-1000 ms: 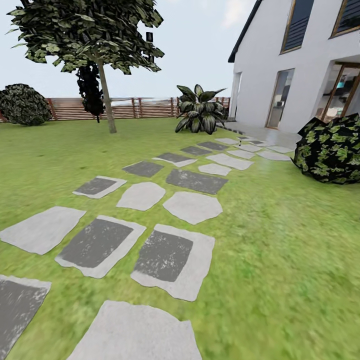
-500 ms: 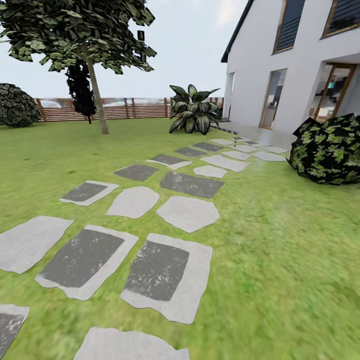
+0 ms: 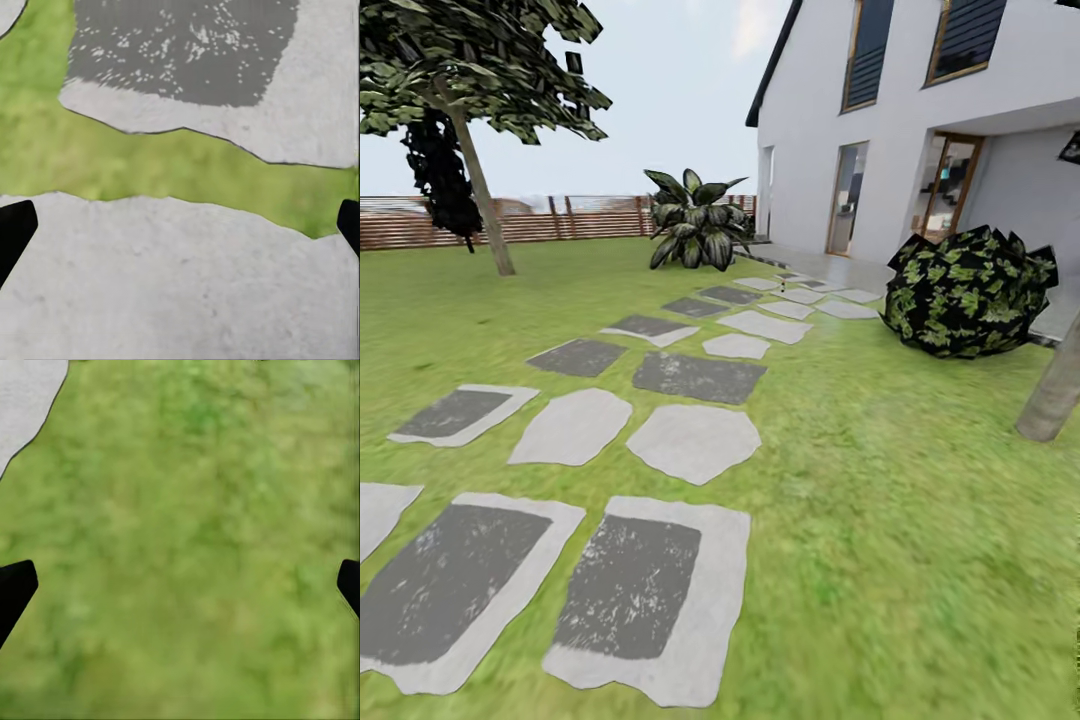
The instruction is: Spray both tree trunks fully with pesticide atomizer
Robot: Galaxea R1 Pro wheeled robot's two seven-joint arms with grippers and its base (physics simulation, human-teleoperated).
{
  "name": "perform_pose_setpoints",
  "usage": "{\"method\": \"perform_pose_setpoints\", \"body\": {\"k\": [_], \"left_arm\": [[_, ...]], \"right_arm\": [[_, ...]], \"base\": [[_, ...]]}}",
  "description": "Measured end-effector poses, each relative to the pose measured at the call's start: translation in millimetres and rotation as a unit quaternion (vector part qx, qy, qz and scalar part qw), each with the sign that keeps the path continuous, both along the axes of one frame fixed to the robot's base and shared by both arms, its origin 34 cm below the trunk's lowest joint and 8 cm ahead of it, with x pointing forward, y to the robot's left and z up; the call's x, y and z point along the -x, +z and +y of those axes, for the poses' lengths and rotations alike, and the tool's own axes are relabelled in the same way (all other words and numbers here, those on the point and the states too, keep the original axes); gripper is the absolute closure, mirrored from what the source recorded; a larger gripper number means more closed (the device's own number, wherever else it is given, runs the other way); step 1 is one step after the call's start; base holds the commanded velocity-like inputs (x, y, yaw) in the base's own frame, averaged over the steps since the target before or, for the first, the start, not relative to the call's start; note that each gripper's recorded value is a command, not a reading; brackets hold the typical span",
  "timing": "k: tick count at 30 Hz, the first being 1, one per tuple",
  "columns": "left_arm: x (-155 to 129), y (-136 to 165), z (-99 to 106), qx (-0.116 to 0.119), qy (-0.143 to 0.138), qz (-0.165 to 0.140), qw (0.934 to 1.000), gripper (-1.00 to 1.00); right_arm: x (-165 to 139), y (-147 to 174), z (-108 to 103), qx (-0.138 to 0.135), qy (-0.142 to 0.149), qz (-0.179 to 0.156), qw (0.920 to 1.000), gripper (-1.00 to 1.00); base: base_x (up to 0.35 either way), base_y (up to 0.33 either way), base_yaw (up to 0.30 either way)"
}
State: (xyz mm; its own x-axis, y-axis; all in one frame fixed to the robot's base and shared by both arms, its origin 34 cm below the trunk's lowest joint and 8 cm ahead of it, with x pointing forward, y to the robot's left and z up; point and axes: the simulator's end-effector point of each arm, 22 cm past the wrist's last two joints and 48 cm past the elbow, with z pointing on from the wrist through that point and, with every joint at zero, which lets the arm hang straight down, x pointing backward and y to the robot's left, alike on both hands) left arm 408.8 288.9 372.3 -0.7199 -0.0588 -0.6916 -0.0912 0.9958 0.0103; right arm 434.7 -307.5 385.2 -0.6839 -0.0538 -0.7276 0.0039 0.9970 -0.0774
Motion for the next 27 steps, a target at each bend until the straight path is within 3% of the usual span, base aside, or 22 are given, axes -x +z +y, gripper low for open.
{"method": "perform_pose_setpoints", "body": {"k": [6, 21, 27], "left_arm": [[-6.4, 3.0, -2.4, -0.003, -0.011, -0.005, 0.9999, -1.00], [-0.8, 0.2, 0.2, -0.005, -0.007, 0.000, 1.0000, -1.00], [-0.3, -0.2, -1.1, -0.005, -0.009, 0.001, 0.9999, -1.00]], "right_arm": [[-1.1, 0.5, 3.3, -0.003, 0.002, -0.001, 1.0000, -1.00], [-0.8, 0.3, 5.2, -0.004, 0.002, -0.001, 1.0000, -1.00], [-0.5, 0.0, 5.6, -0.004, 0.003, -0.001, 1.0000, -1.00]], "base": [[0.340, 0.000, -0.294], [0.340, 0.000, -0.287], [0.340, 0.000, -0.053]]}}
